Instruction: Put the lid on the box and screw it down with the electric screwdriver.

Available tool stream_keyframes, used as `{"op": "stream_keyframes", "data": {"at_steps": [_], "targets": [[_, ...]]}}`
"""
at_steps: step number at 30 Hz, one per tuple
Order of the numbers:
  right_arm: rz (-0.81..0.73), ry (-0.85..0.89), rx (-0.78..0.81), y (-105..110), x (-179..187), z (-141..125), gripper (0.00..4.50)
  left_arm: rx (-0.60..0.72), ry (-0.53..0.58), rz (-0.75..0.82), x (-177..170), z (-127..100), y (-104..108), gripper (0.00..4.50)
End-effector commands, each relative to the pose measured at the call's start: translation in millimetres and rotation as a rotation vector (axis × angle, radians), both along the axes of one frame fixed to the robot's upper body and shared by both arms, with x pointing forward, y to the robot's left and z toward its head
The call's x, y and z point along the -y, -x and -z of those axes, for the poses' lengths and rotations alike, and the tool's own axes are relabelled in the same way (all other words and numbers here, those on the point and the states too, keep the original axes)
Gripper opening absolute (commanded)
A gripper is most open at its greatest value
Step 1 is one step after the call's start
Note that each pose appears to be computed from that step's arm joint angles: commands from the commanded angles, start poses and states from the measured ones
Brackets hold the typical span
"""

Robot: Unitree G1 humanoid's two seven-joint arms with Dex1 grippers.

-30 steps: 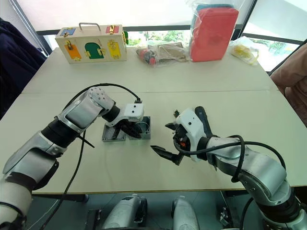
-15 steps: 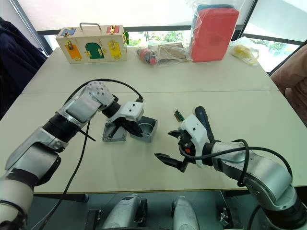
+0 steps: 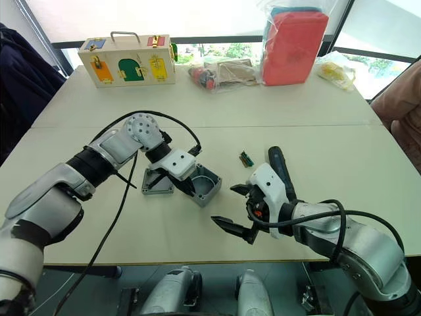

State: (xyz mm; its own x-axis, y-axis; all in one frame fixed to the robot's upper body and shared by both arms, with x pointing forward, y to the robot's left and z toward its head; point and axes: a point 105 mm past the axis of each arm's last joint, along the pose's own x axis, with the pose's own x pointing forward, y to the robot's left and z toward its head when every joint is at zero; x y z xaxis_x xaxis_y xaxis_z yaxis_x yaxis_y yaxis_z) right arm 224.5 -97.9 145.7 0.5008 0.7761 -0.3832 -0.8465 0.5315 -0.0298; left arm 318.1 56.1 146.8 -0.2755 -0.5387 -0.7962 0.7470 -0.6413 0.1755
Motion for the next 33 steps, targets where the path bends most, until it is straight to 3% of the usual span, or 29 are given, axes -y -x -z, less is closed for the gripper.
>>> {"op": "stream_keyframes", "data": {"at_steps": [1, 6, 9, 12, 16, 21, 24, 29, 33], "targets": [[-0.017, -0.012, 0.061, 4.3, -2.1, -11.9, 4.50, 0.007, 0.022, 0.027, 1.1, -10.9, 0.9, 1.71], [-0.034, -0.006, 0.065, 3.4, -0.7, -14.6, 4.50, 0.045, -0.010, -0.015, -13.3, -21.1, -5.2, 3.66], [-0.067, -0.041, 0.084, 5.8, -1.7, -27.7, 4.50, 0.057, 0.021, -0.156, -28.5, -62.9, -11.4, 3.66], [-0.120, -0.088, 0.123, 6.8, -7.0, -46.3, 4.50, -0.014, 0.116, -0.343, -47.6, -109.8, -5.8, 3.66], [-0.180, -0.097, 0.158, 4.8, -16.5, -58.6, 4.50, -0.091, 0.107, -0.643, -84.5, -122.8, -2.3, 3.66], [-0.247, -0.021, 0.189, -10.3, -25.4, -51.7, 4.50, -0.061, 0.141, -1.216, -118.9, -98.5, -18.9, 3.66], [-0.295, 0.013, 0.217, -20.1, -33.0, -47.1, 4.50, -0.128, 0.139, -1.473, -123.8, -77.0, -15.9, 3.66], [-0.351, 0.053, 0.251, -31.8, -41.0, -42.3, 4.50, -0.192, 0.141, -1.636, -114.1, -34.6, -12.4, 3.66], [-0.360, 0.079, 0.260, -34.7, -40.9, -36.6, 4.50, -0.146, 0.140, -1.713, -111.8, -14.3, -18.3, 3.66]]}}
